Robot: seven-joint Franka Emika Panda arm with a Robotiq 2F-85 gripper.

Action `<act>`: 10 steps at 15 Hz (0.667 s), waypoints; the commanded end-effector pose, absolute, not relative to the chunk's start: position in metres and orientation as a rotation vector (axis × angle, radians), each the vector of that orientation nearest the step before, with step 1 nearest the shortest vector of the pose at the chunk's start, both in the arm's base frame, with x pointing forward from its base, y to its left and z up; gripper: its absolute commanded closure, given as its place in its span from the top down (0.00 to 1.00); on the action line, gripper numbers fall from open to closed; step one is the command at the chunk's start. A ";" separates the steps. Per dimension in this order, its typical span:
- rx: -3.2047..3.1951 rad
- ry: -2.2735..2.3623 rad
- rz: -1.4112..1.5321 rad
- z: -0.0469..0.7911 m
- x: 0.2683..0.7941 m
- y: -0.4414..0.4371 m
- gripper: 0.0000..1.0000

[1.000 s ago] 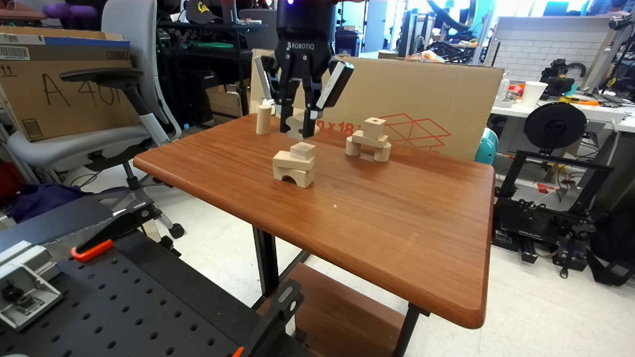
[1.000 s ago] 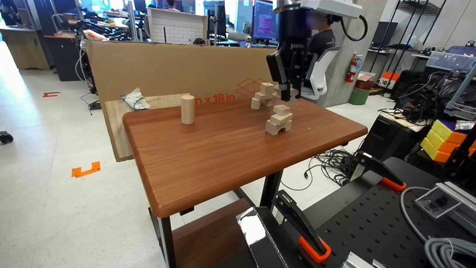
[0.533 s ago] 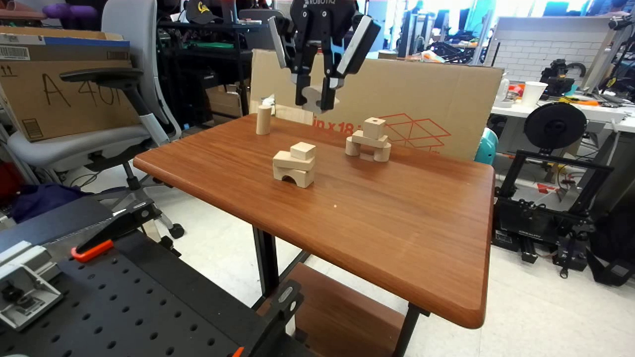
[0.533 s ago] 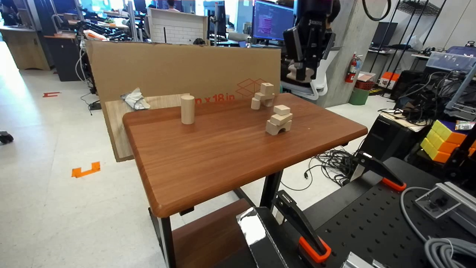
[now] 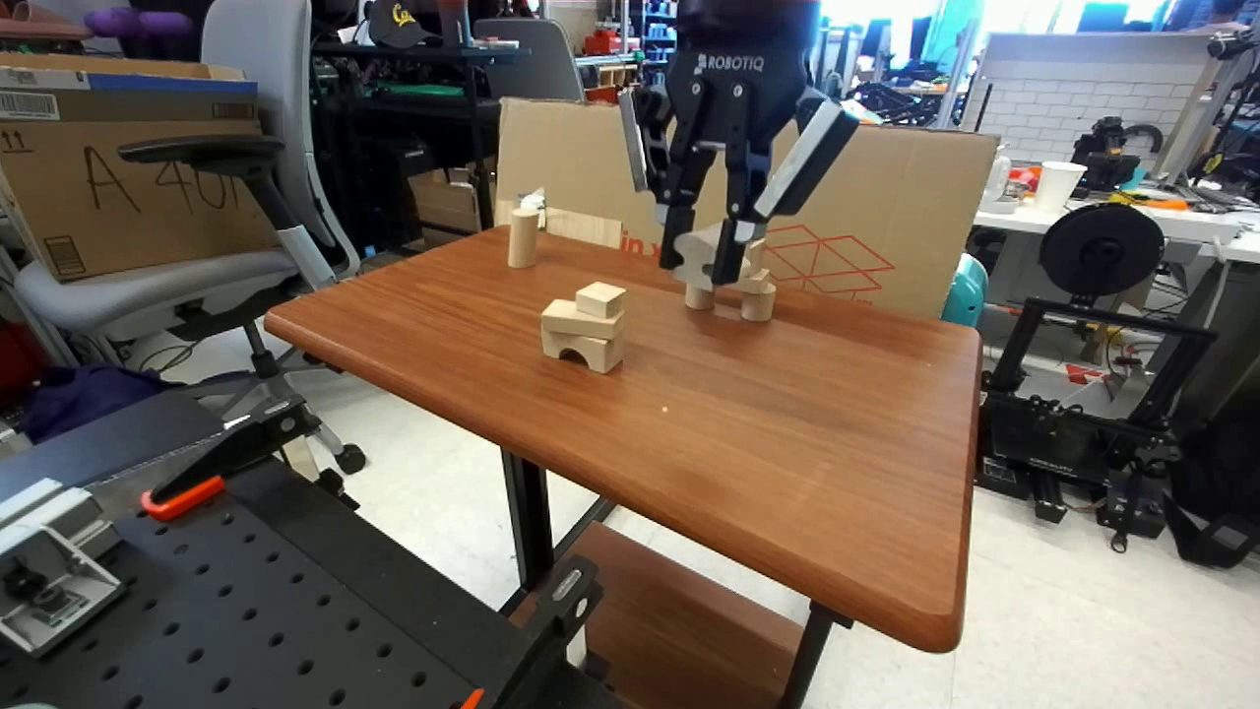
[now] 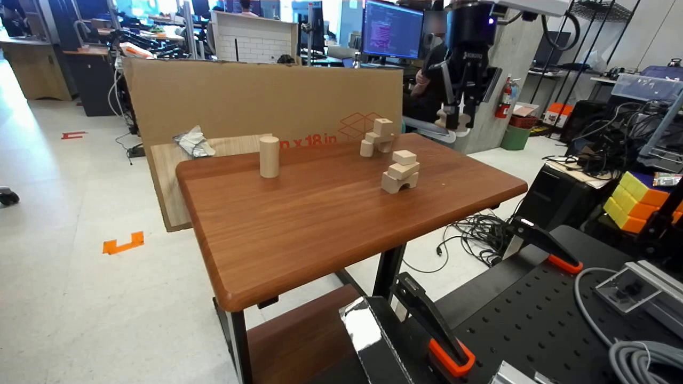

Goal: Remove the two blocks from the stacked blocks

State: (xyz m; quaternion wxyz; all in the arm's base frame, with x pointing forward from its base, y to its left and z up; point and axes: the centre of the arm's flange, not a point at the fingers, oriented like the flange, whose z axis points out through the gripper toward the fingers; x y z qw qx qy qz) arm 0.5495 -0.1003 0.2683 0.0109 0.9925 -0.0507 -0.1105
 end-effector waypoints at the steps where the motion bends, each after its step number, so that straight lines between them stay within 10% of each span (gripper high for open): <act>1: 3.088 -0.190 -0.382 0.237 0.571 -0.112 0.11; 10: 3.059 -0.222 -0.509 0.154 0.583 -0.118 0.11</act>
